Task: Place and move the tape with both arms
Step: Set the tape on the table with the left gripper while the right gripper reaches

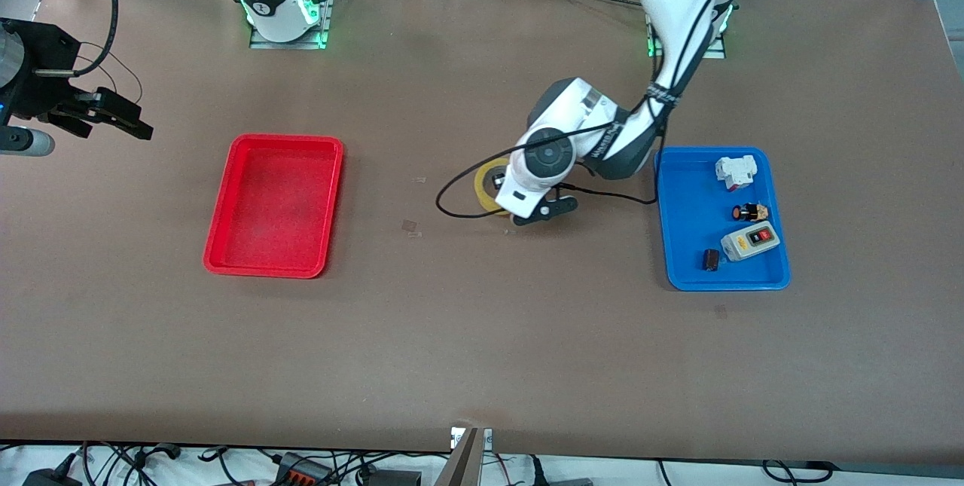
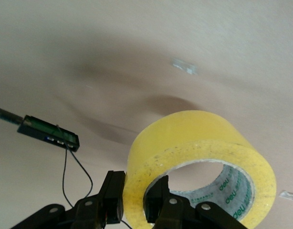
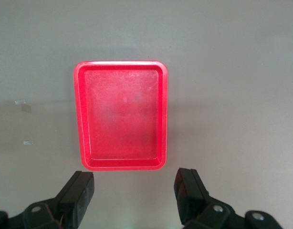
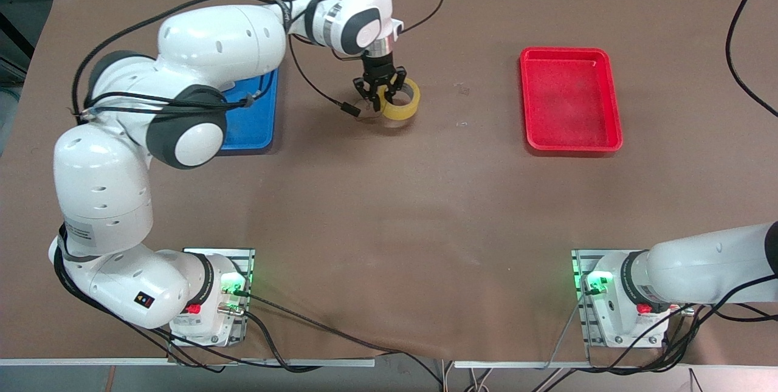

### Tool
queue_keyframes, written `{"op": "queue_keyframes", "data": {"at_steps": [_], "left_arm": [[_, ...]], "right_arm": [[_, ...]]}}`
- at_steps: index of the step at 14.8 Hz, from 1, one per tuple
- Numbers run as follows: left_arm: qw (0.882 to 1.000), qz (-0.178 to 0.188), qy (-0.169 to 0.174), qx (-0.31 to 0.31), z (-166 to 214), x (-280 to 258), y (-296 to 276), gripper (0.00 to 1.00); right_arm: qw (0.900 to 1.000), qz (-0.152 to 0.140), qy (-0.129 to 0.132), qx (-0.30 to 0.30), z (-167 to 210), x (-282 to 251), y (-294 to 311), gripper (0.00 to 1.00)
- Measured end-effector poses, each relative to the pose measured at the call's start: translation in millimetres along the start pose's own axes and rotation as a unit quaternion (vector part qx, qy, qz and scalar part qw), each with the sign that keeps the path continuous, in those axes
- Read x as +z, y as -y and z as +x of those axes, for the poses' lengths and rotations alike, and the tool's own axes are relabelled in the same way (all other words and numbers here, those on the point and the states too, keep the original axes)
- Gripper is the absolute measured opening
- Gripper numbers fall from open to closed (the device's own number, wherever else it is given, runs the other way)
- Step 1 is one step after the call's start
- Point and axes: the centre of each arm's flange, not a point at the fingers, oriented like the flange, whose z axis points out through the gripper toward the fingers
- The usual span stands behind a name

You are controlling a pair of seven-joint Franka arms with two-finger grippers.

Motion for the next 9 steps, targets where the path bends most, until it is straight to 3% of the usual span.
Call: {"op": "queue_keyframes", "data": {"at_steps": [9], "left_arm": [[0.998, -0.049, -0.012, -0.032, -6, 30, -58, 0.24]], "right_arm": [[1.000, 0.000, 0.004, 0.000, 4, 6, 1, 0.99]]}}
